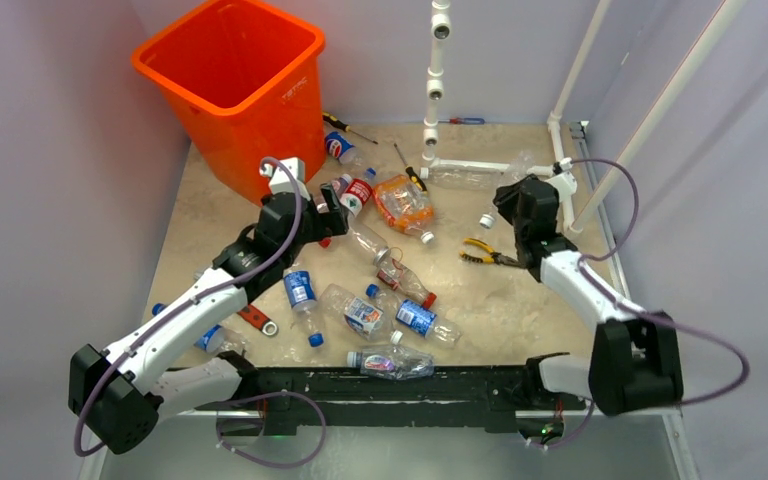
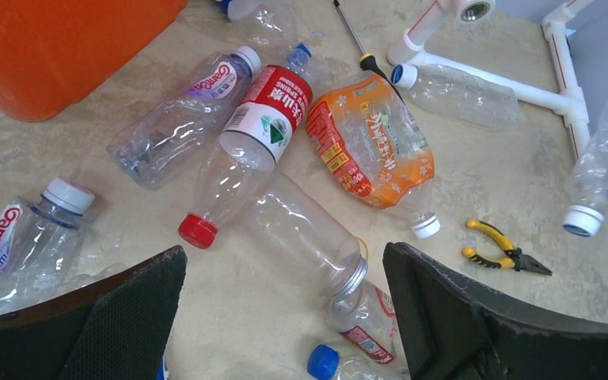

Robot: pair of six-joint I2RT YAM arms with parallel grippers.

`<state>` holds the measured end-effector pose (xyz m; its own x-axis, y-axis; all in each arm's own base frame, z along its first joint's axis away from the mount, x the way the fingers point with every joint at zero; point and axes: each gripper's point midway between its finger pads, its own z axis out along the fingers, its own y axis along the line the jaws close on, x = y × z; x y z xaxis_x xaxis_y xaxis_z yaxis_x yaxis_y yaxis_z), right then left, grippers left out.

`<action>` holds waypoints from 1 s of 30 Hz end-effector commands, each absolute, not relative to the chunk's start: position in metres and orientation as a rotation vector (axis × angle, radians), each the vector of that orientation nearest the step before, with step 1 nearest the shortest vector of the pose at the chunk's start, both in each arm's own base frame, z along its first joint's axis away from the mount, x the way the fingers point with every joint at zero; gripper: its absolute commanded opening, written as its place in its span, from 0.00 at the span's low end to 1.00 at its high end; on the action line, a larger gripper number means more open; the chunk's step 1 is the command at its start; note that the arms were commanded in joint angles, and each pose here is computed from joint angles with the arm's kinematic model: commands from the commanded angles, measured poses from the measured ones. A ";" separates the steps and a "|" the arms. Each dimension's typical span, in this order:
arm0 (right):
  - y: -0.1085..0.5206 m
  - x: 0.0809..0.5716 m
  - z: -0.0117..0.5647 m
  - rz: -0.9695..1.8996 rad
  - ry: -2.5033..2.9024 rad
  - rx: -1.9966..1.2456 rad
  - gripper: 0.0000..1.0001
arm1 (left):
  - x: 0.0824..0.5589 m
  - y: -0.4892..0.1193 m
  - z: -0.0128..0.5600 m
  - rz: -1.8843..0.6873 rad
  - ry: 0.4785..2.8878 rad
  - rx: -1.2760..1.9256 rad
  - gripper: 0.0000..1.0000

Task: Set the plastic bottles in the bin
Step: Pick up the plastic bottle at the center of the board.

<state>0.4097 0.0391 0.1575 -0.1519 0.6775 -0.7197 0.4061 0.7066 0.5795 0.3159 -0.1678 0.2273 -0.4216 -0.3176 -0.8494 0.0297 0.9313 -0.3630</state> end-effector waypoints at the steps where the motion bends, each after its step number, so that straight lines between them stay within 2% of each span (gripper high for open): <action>1: 0.091 0.381 0.204 0.591 1.752 0.539 0.20 | 0.316 -0.177 0.238 -0.494 1.911 -0.204 0.94; 5: 0.157 0.327 0.247 0.921 1.633 0.049 0.19 | 0.310 -0.193 0.257 -0.628 1.844 -0.144 0.95; 8: 0.188 0.281 0.268 1.054 1.531 -0.193 0.15 | 0.299 -0.212 0.281 -0.772 1.761 -0.035 0.95; 9: 0.192 0.272 0.274 1.074 1.506 -0.211 0.10 | 0.294 -0.220 0.289 -0.829 1.728 0.011 0.96; 10: 0.194 0.266 0.280 1.098 1.482 -0.207 0.00 | 0.286 -0.230 0.295 -0.897 1.695 0.066 0.96; 14: 0.195 0.239 0.311 1.270 1.326 -0.160 0.00 | 0.252 -0.264 0.319 -1.188 1.536 0.256 0.96; 21: 0.182 0.205 0.362 1.541 0.989 -0.030 0.00 | 0.211 -0.308 0.331 -1.520 1.451 0.444 0.93; 26: 0.180 0.191 0.380 1.642 0.844 -0.019 0.00 | 0.179 -0.346 0.341 -1.594 1.393 0.598 0.91; 30: 0.179 0.187 0.385 1.674 0.811 -0.016 0.00 | 0.176 -0.357 0.334 -1.575 1.412 0.607 0.90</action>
